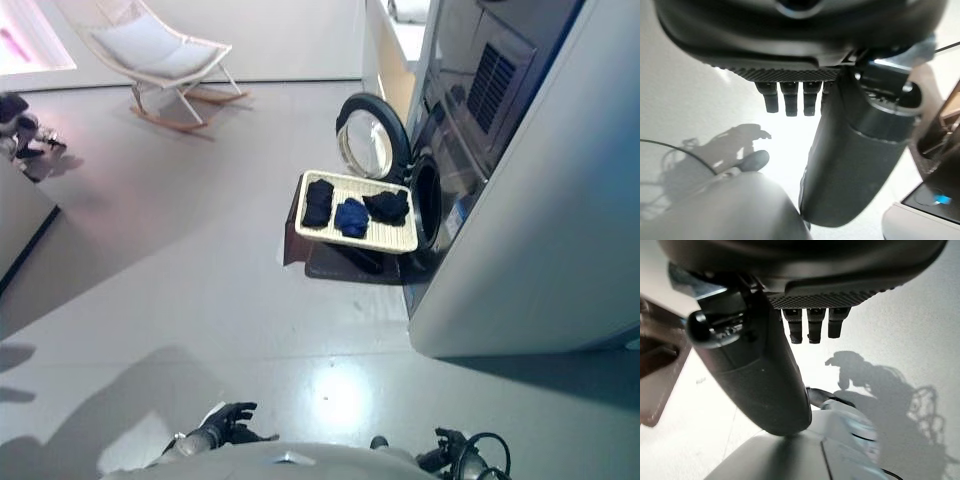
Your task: Pick up the clothes and place them into the washing machine
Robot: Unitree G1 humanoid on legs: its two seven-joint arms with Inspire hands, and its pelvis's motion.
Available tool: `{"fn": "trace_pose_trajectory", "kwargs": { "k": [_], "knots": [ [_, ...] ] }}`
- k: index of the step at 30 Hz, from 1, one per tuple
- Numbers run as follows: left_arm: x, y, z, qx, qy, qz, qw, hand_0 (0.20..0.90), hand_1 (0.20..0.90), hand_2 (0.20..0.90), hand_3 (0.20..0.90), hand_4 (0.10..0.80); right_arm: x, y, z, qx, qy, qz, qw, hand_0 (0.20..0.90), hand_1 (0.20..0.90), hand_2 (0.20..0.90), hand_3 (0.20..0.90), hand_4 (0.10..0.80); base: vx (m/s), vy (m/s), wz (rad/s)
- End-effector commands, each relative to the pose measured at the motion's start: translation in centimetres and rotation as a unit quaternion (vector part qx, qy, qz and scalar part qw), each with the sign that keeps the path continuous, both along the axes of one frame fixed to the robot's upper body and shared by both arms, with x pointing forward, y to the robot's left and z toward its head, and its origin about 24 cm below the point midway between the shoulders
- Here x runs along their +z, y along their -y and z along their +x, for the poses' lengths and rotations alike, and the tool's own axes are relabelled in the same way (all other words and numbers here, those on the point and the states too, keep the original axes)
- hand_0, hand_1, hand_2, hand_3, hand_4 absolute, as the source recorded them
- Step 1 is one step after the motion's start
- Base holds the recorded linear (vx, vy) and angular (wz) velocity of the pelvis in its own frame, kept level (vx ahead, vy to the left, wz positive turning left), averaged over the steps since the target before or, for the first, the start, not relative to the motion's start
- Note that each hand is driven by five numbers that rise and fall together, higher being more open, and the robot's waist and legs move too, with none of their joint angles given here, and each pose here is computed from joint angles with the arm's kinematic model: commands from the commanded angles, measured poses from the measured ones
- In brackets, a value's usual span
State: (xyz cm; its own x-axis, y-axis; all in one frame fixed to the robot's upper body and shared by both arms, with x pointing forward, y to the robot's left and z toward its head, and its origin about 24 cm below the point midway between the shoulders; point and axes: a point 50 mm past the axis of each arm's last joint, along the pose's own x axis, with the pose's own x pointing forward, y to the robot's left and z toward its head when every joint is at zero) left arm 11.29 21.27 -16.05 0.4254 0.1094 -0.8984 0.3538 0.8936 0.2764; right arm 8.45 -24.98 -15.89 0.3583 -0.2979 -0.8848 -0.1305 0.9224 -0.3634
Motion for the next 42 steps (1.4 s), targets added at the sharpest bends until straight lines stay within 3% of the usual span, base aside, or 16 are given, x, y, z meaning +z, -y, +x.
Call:
{"fn": "trace_pose_trajectory", "kwargs": {
  "k": [1,6,12,17,21,27,34,37,42],
  "knots": [
    [0.3,-2.4,-0.8,0.013,-0.003,0.042,0.999,0.900,0.900,0.900,0.900,0.800,-0.4,-1.8,0.1,-0.033,0.021,0.026,0.999,0.900,0.900,0.900,0.900,0.800,0.340,0.095,0.22],
    [0.6,-2.9,-0.2,0.021,0.012,0.055,0.998,0.900,0.900,0.900,0.900,0.800,-0.6,-1.7,-1.2,-0.065,0.008,0.025,0.998,0.900,0.900,0.900,0.900,0.800,0.434,-0.023,0.45],
    [0.3,-1.0,0.3,0.014,0.025,0.033,0.999,0.900,0.900,0.900,0.900,0.800,-0.6,-0.7,-2.5,-0.080,-0.003,0.012,0.997,0.900,0.900,0.900,0.900,0.800,0.455,-0.112,0.61],
    [0.4,-0.1,0.9,0.005,0.037,0.015,0.999,0.900,0.900,0.900,0.900,0.800,-0.1,-0.6,-0.3,-0.063,0.033,0.015,0.997,0.900,0.900,0.900,0.900,0.800,0.358,-0.154,0.23],
    [0.8,-0.9,1.8,0.028,0.059,0.021,0.998,0.900,0.900,0.900,0.900,0.800,0.4,-0.8,1.9,-0.038,0.065,0.017,0.997,0.900,0.900,0.900,0.900,0.800,0.292,-0.100,-0.49],
    [0.6,-1.5,0.4,0.058,0.051,0.036,0.996,0.900,0.900,0.900,0.900,0.800,0.9,-1.9,4.4,-0.035,0.107,0.030,0.993,0.900,0.900,0.900,0.900,0.800,0.290,-0.026,-0.41],
    [0.1,-0.3,-0.3,0.032,0.032,0.021,0.999,0.900,0.900,0.900,0.900,0.800,0.6,-1.7,3.1,-0.062,0.092,0.034,0.993,0.900,0.900,0.900,0.900,0.800,0.329,0.189,-0.27],
    [0.0,-1.1,-1.3,0.047,0.021,0.026,0.998,0.900,0.900,0.900,0.900,0.800,0.2,-1.9,2.2,-0.058,0.071,0.037,0.995,0.900,0.900,0.900,0.900,0.800,0.370,0.311,-0.68],
    [0.4,-2.5,-0.8,0.047,0.028,0.040,0.998,0.900,0.900,0.900,0.900,0.800,0.1,-2.5,2.2,-0.079,0.077,0.064,0.992,0.900,0.900,0.900,0.900,0.800,0.240,0.285,-0.57]
  ]
}}
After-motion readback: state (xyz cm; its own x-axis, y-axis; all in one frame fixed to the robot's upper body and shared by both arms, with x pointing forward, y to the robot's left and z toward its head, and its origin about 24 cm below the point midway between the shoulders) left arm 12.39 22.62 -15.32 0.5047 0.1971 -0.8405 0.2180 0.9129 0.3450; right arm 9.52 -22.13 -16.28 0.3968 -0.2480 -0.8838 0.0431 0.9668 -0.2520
